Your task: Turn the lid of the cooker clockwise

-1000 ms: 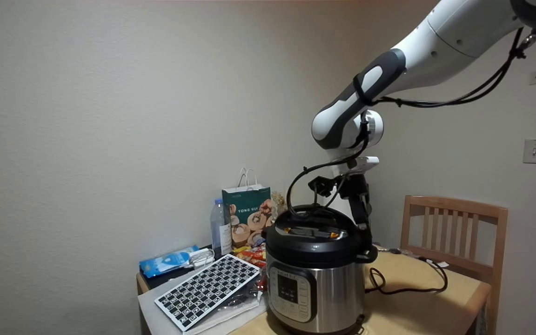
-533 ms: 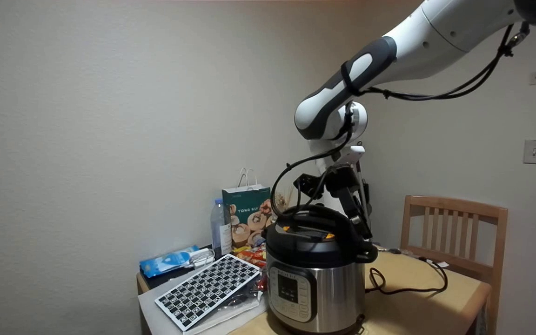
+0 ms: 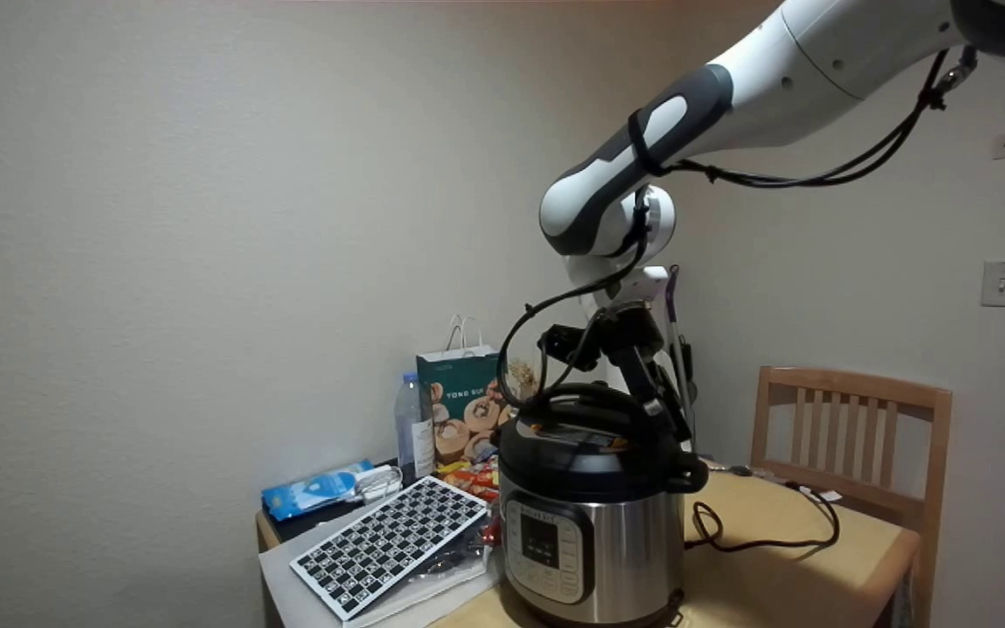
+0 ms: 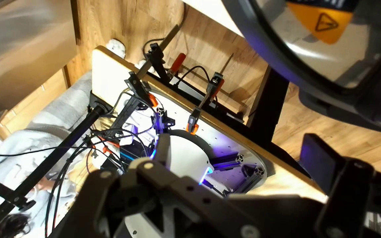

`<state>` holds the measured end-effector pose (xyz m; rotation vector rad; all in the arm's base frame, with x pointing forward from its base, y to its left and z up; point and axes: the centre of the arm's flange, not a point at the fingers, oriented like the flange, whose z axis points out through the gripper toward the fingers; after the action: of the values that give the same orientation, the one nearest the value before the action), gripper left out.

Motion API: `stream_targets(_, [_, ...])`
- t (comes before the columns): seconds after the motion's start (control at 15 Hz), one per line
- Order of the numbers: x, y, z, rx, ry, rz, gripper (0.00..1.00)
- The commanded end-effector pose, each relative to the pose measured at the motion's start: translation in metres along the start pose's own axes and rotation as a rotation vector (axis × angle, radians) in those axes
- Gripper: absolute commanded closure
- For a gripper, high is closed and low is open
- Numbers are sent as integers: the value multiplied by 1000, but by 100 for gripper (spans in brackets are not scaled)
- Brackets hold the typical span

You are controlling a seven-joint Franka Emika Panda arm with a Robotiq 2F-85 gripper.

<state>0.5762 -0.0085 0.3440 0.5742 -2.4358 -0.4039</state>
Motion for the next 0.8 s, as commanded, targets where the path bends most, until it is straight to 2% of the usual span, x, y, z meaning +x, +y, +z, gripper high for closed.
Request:
stream_targets(0.0, [0,0,0,0,0,0,0])
stream_targets(0.33, [4,3,-3,5,-9,7,0])
stream_targets(0.73, [37,20,-25,74,-121,61,0])
